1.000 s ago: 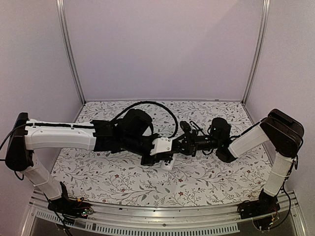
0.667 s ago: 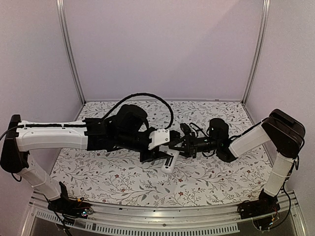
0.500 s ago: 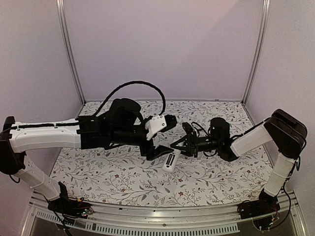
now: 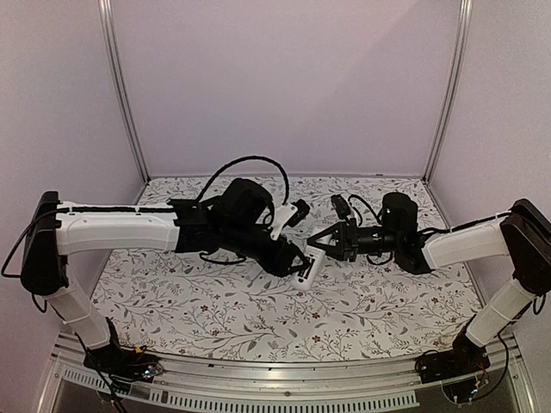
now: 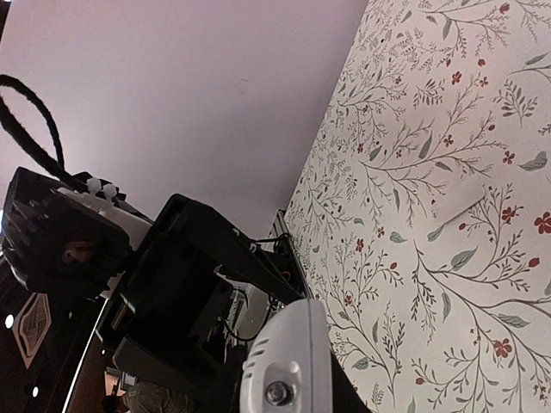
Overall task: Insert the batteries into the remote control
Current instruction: Press the battery in the battery compartment.
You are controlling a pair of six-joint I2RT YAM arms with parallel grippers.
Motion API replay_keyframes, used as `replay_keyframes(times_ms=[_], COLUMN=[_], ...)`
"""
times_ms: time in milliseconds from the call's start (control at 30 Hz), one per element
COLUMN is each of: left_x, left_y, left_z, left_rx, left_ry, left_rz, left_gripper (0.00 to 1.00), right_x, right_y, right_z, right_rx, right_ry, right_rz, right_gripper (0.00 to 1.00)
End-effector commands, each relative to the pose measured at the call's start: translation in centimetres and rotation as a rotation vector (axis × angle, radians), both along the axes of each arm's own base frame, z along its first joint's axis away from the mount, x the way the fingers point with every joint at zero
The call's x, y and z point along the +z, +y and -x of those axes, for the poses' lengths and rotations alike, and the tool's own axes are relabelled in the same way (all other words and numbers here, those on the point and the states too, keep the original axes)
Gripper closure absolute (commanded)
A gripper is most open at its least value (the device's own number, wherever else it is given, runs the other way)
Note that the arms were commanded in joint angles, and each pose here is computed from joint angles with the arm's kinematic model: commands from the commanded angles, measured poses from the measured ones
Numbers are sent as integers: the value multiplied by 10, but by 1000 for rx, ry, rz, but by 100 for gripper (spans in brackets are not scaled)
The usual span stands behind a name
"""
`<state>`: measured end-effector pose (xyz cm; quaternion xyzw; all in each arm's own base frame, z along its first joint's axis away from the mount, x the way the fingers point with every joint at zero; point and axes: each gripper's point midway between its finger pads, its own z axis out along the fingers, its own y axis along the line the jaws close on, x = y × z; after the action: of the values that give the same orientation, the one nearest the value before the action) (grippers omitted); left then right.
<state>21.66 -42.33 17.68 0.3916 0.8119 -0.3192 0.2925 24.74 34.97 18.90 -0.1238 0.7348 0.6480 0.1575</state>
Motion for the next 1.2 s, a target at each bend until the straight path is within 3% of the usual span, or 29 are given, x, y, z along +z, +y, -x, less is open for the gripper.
replay_keyframes(times_ms=[0,333,500,567,667,767,900,1033,1167], left_x=[-3,-29,-36,-30,-6,13,12,-28,-41], left_y=[-6,1,6,5,-2,1,0,-14,-29], left_z=[-2,-10,-19,-20,-20,-40,-83,-124,-145], left_rx=[36,75,108,85,-10,-32,0,7,-4], left_ry=[126,158,124,99,46,-62,-157,-143,-115], left_rz=[47,-9,-60,-55,4,44,-21,-161,-148], left_gripper=[45,66,70,57,27,10,8,12,15], right_x=[9,20,23,18,3,-14,-28,-39,-52], right_y=[-5,-9,-12,-18,-36,-59,-91,-130,-174], right_z=[-2,-2,-4,-10,-27,-43,-61,-81,-109], right_rx=[-19,-26,-38,-63,-130,-201,-287,-392,-520], right_ry=[-65,-85,-83,-68,-31,11,52,62,62], right_rz=[16,5,2,16,46,83,135,213,316], right_gripper=[100,100,100,100,100,100,100,100,100])
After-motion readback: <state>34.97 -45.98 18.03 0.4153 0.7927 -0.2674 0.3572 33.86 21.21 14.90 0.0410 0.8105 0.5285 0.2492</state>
